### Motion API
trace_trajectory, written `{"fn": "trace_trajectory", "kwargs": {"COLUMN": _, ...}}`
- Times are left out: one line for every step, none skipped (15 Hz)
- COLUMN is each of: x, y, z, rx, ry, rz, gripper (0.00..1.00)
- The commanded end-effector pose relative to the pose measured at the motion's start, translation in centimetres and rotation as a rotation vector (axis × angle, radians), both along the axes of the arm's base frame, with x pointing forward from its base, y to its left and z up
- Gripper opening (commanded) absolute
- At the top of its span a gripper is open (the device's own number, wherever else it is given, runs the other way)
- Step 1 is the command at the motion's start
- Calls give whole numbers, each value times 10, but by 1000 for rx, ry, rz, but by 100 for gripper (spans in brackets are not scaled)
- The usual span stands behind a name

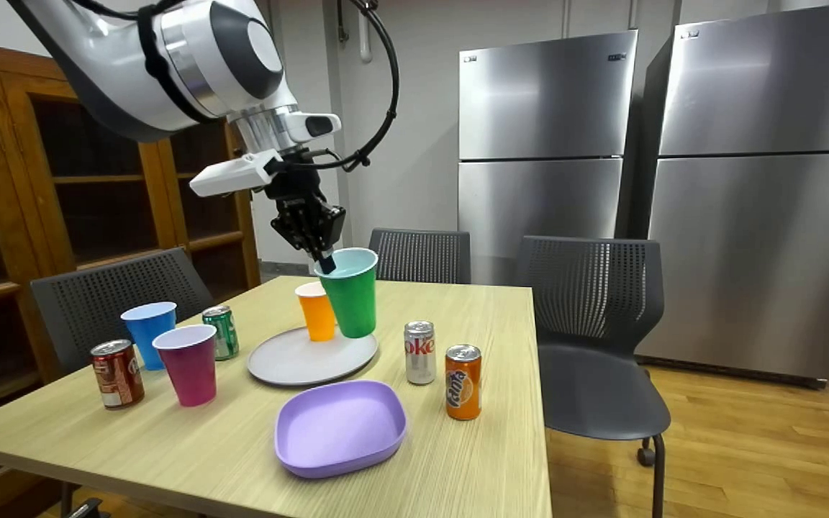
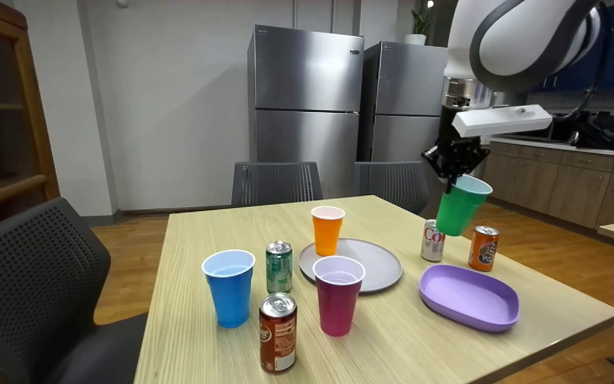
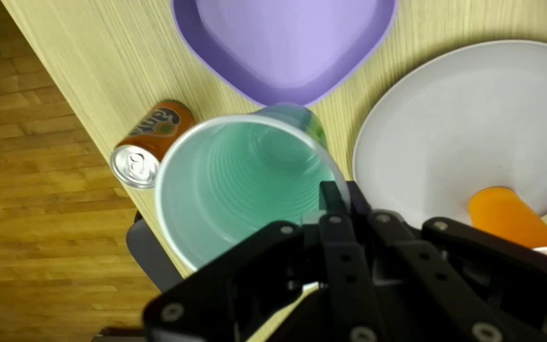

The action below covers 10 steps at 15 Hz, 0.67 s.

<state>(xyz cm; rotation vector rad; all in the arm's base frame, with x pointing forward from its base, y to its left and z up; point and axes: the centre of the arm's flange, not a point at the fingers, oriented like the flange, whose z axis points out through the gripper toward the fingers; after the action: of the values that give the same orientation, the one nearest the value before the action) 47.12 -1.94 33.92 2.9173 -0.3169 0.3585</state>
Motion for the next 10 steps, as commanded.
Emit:
{"fn": "trace_trajectory", "kwargs": {"x": 63, "y": 21, "z": -1, "rx": 2, "ry": 13, "rz": 97, "gripper": 1}}
{"fn": "trace_trajectory", "kwargs": {"x": 75, "y": 27, "z": -3, "rx": 3, "ry": 15, "rz": 122, "gripper": 1}}
{"fn": "trace_trajectory", "kwargs": {"x": 90, "y": 34, "z": -7, "rx": 5, "ry": 21, "rz": 150, "gripper": 1}}
{"fn": "trace_trajectory", "kwargs": {"x": 102, "y": 40, "z": -11, "rx": 6, "ry": 28, "rz": 174, "gripper": 1}}
{"fn": "trace_trajectory", "kwargs": {"x": 113, "y": 46, "z": -11, "rx": 9, "ry": 36, "rz": 199, "gripper": 1}}
{"fn": "trace_trajectory", "kwargs": {"x": 122, "y": 50, "z": -16, "rx": 12, "ry": 41, "rz": 220, "gripper": 1}}
{"fn": "trace_trajectory", "kwargs": {"x": 133, "y": 55, "z": -20, "rx": 15, "ry": 48, "rz": 245, "gripper": 1}}
{"fn": "trace_trajectory", "kwargs": {"x": 141, "y": 58, "z": -25, "rx": 17, "ry": 54, "rz": 265, "gripper": 1}}
{"fn": "trace_trajectory", "kwargs": {"x": 150, "y": 63, "z": -30, "rx": 18, "ry": 63, "rz": 285, "gripper": 1}}
{"fn": "trace_trajectory", "kwargs": {"x": 156, "y": 65, "z": -35, "rx": 17, "ry": 74, "rz": 300, "gripper": 1}}
